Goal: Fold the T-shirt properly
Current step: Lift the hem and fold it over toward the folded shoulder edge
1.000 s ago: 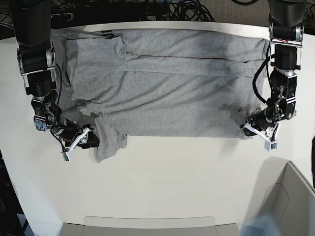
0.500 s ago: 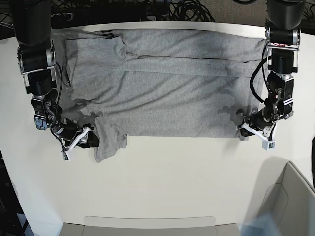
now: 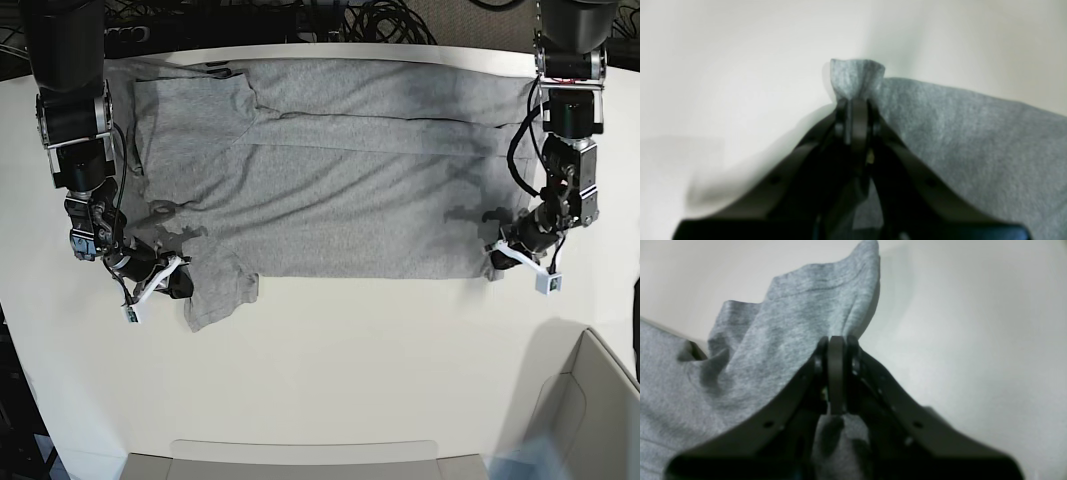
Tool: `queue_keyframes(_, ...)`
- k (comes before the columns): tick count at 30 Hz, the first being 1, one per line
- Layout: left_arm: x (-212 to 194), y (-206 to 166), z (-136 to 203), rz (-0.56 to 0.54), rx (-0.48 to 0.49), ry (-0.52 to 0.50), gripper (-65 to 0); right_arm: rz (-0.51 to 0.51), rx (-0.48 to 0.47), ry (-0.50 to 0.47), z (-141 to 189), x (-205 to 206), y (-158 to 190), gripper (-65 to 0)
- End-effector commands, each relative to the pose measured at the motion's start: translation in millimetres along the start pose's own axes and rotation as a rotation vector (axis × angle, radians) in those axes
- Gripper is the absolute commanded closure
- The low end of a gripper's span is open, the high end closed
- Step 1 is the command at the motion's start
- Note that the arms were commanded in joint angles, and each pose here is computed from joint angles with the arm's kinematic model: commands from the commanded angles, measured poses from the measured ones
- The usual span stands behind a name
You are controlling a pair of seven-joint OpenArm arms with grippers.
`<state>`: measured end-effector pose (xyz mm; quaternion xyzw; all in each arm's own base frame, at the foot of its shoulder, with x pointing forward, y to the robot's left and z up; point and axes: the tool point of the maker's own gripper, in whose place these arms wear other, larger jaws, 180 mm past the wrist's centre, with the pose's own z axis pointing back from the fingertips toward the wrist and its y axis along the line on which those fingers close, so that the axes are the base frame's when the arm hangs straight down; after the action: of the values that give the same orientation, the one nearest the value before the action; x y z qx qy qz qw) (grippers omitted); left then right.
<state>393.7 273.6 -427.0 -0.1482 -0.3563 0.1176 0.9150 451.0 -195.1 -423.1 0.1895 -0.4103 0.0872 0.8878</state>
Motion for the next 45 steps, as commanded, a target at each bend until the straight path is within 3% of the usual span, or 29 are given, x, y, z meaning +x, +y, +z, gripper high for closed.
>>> queue_keyframes(1, 25.6, 8.2, 8.5, -0.001, 0.018, -0.06, 0.0, 0.029, -0.02, -0.002, 3.8, 14.0, -8.4, 0.0)
queue_keyframes(7, 46.2, 13.9, 21.8, 0.03, 0.02, -0.137, 0.0, 0.07, -0.01, -0.06, 7.5, 42.6, -5.3, 0.0)
queue_keyframes(15, 43.2, 5.8, 29.0, -0.013, 0.008, -0.151, 0.0, 0.088, -0.003, -0.075, 8.2, 51.6, -2.0, 0.0)
queue_keyframes(18, 48.8, 0.8, 31.4, -0.028, -0.001, -0.165, 0.0, 0.099, -0.057, -0.088, 14.5, 57.5, -14.6, 0.0)
queue_keyframes(22, 47.4, -3.9, 36.7, -0.055, -0.008, -0.174, 0.0, 0.111, -0.062, -0.094, 16.1, 58.2, -13.8, 0.0)
queue_keyframes(27, 43.4, -9.3, 41.4, -0.079, -0.017, -0.178, 0.0, 0.148, -0.051, -0.059, 20.1, 53.3, -8.2, 0.0)
queue_keyframes(35, 43.5, -17.2, 48.9, -0.114, -0.03, -0.194, 0.0, 0.142, -0.063, -0.116, 47.8, 71.9, -4.5, 0.0)
queue_keyframes(42, 34.9, -27.5, 57.2, -0.152, -0.047, -0.179, 0.0, 0.193, -0.035, -0.058, 53.2, 53.1, 13.9, 0.0)
queue_keyframes(45, 34.3, -14.0, 72.2, -0.129, -0.019, -0.204, 0.0, 0.217, -0.021, -0.035, 56.2, 43.2, 23.5, 0.0)
